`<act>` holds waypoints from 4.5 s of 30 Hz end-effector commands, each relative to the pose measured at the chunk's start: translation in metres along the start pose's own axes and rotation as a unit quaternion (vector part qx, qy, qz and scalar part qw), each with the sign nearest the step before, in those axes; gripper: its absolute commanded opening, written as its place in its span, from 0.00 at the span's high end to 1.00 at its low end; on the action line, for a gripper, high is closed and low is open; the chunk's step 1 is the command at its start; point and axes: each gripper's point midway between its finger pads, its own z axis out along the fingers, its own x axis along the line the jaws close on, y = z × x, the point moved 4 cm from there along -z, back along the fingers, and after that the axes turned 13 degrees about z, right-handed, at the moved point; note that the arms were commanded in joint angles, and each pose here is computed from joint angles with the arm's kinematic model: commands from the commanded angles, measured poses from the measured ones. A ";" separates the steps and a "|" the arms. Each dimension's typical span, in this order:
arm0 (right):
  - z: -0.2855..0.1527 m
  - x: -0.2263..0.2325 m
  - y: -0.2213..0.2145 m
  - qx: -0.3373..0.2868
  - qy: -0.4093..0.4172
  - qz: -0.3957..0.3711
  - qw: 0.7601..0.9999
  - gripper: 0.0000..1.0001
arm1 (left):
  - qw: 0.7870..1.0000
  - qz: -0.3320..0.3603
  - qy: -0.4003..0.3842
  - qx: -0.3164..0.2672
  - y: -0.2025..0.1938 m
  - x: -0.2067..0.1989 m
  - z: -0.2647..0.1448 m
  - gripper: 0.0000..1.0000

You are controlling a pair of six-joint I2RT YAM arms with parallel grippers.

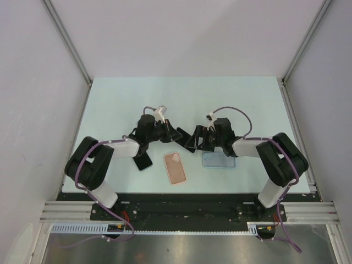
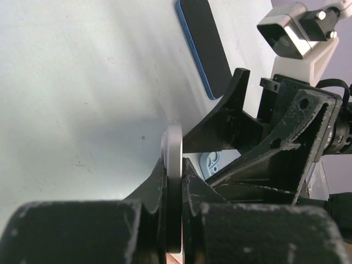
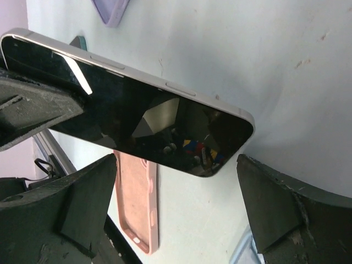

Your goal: Put the phone into the phone case

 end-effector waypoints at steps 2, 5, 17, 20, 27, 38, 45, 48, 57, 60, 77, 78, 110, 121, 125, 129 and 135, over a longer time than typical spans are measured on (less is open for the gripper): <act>-0.020 0.001 0.000 -0.002 -0.014 -0.007 1.000 0.05 | 0.998 0.055 -0.007 -0.033 0.036 -0.023 -0.013 1.00; -0.035 0.015 0.013 -0.021 0.007 -0.007 1.000 0.05 | 0.996 0.077 0.000 -0.054 0.053 -0.032 -0.026 1.00; -0.129 0.094 0.046 -0.100 0.143 -0.070 0.982 0.03 | 0.979 0.135 -0.051 -0.143 0.109 -0.089 -0.091 1.00; -0.154 0.111 0.050 -0.116 0.180 -0.094 0.972 0.02 | 0.973 0.136 -0.078 -0.170 0.122 -0.106 -0.115 1.00; -0.190 0.151 0.036 -0.108 0.294 -0.141 0.939 0.01 | 0.953 0.143 -0.145 -0.223 0.140 -0.149 -0.161 1.00; -0.218 0.201 0.003 -0.092 0.410 -0.201 0.885 0.02 | 0.908 0.137 -0.297 -0.263 0.146 -0.204 -0.206 1.00; -0.221 0.215 -0.006 -0.077 0.445 -0.192 0.871 0.10 | 0.905 0.121 -0.311 -0.262 0.143 -0.204 -0.205 1.00; -0.222 0.219 -0.009 -0.073 0.456 -0.191 0.867 0.13 | 0.906 0.114 -0.312 -0.264 0.141 -0.202 -0.203 1.00; -0.216 0.227 -0.016 -0.072 0.461 -0.178 0.866 0.38 | 0.909 0.098 -0.319 -0.252 0.134 -0.198 -0.193 1.00; -0.211 0.229 -0.020 -0.063 0.465 -0.173 0.866 0.45 | 0.908 0.096 -0.322 -0.250 0.132 -0.199 -0.192 1.00; -0.205 0.227 -0.011 -0.088 0.441 -0.137 0.883 1.00 | 0.905 0.121 -0.328 -0.243 0.125 -0.199 -0.192 0.87; -0.201 0.223 -0.010 -0.089 0.428 -0.136 0.889 1.00 | 0.904 0.126 -0.328 -0.243 0.126 -0.199 -0.191 0.81; -0.247 0.045 0.088 -0.222 0.133 0.053 0.964 1.00 | 0.998 0.046 -0.049 -0.009 0.058 -0.096 -0.072 0.24; -0.239 0.005 0.081 -0.220 0.053 0.096 0.969 1.00 | 0.987 0.067 0.023 0.145 -0.012 -0.079 0.003 0.25; -0.238 0.000 0.079 -0.216 0.042 0.095 0.971 1.00 | 0.979 0.094 0.045 0.173 -0.030 -0.084 0.024 0.27; -0.236 -0.007 0.077 -0.218 0.022 0.100 0.971 1.00 | 0.968 0.119 0.081 0.208 -0.051 -0.079 0.040 0.31; -0.233 -0.012 0.075 -0.210 0.018 0.101 0.972 1.00 | 0.953 0.155 0.101 0.239 -0.076 -0.089 0.062 0.37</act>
